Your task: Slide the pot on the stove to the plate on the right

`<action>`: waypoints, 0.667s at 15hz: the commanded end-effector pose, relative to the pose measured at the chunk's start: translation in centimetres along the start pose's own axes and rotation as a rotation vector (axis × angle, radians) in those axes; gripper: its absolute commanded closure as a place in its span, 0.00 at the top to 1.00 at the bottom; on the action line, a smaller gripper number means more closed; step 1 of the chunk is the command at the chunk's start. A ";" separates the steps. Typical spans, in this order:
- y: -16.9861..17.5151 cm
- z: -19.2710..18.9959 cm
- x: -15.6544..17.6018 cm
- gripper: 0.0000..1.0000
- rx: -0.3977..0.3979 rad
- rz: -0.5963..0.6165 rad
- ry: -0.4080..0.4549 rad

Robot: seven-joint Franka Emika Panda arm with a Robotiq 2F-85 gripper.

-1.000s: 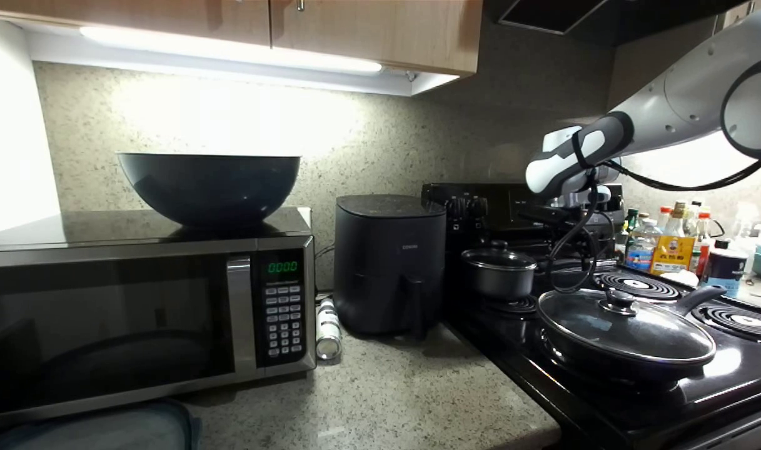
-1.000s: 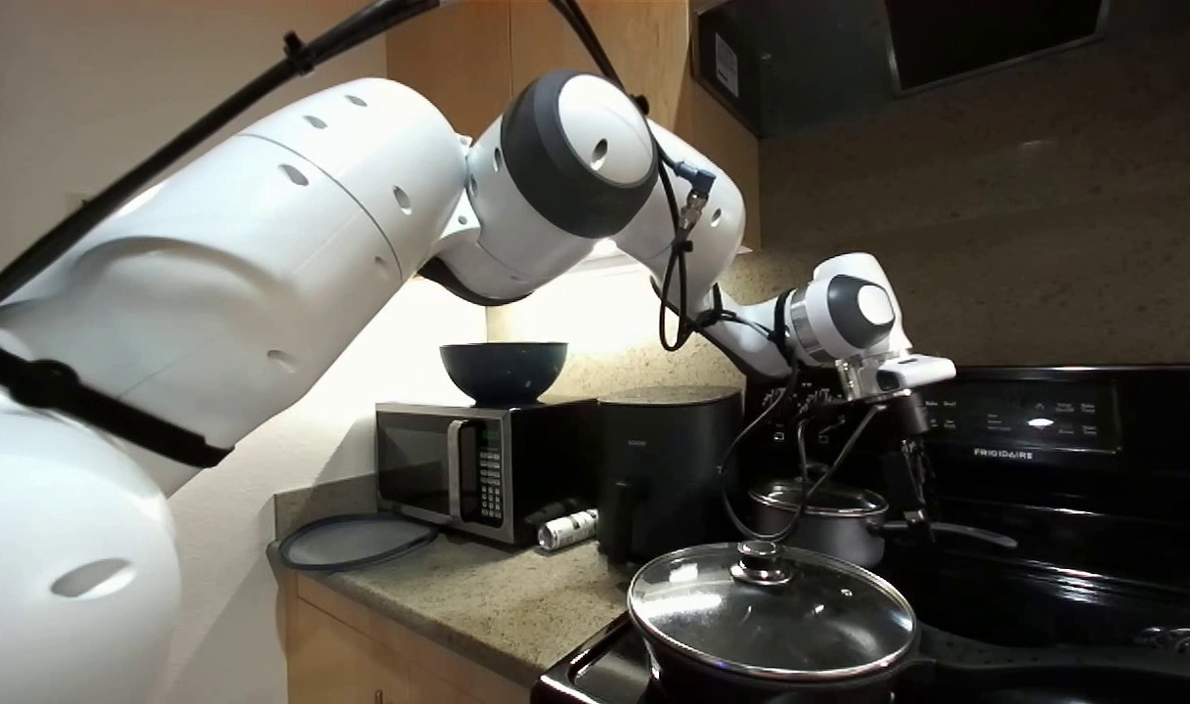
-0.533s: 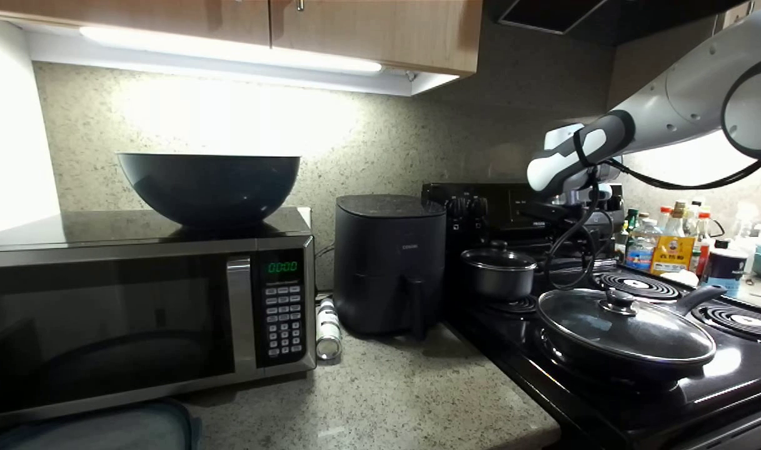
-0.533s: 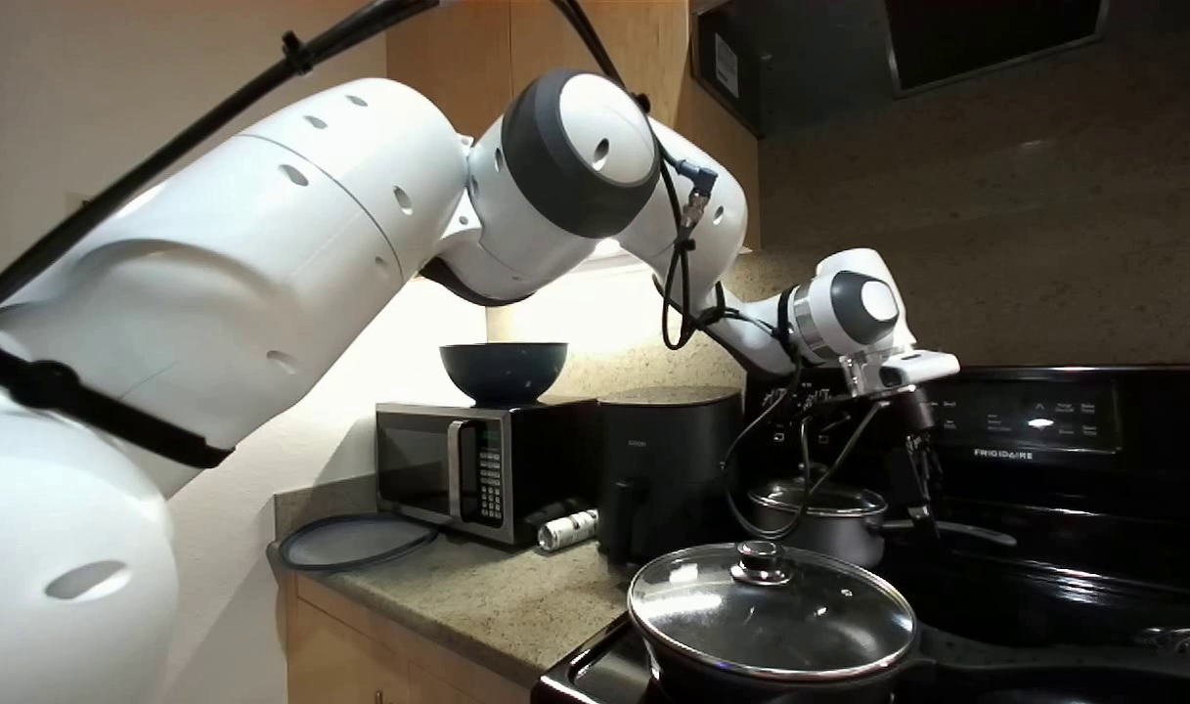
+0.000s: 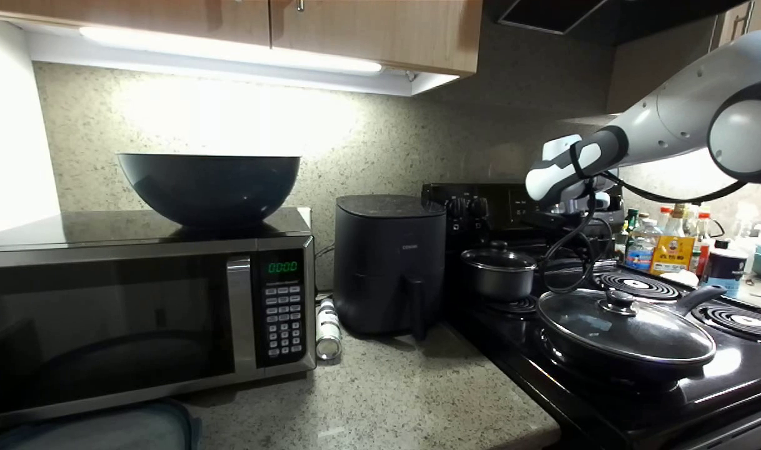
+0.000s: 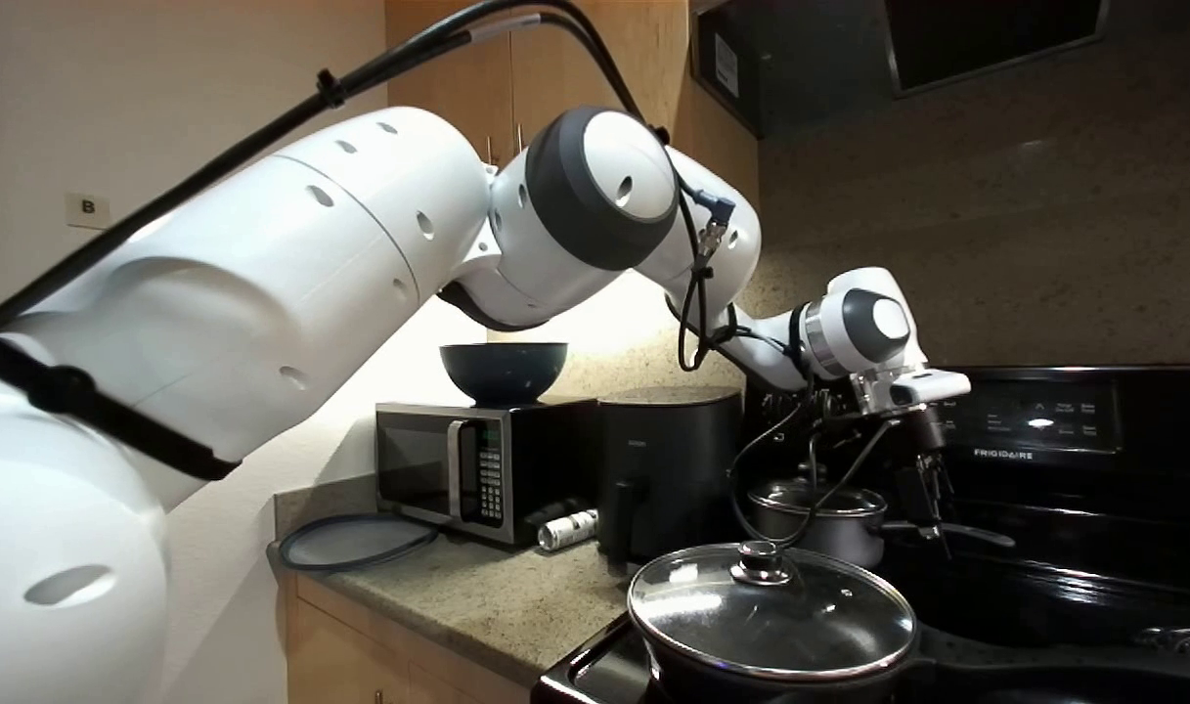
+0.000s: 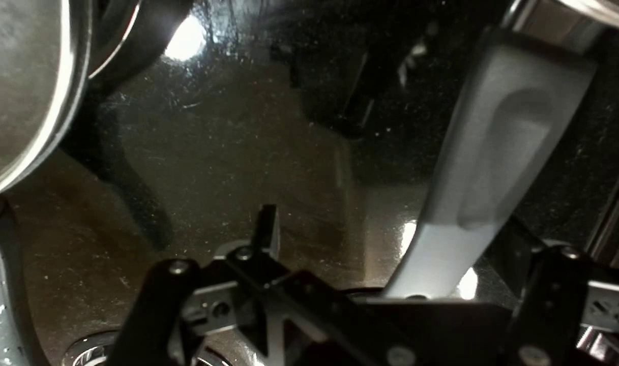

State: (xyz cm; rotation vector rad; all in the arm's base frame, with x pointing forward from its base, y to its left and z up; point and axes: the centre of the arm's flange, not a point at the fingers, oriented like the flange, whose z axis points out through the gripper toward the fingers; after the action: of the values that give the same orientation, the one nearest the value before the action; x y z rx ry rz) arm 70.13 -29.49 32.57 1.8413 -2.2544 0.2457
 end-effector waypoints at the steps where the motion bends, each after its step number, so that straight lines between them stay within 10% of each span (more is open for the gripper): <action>1: -1.2 0.6 -0.1 0.74 -0.018 0.005 -0.011; 10: 0.9 -0.3 0.7 0.16 -0.040 0.007 0.001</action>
State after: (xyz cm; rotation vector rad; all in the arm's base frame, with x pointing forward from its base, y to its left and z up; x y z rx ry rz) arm 70.70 -29.44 32.15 1.8366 -2.2442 0.2326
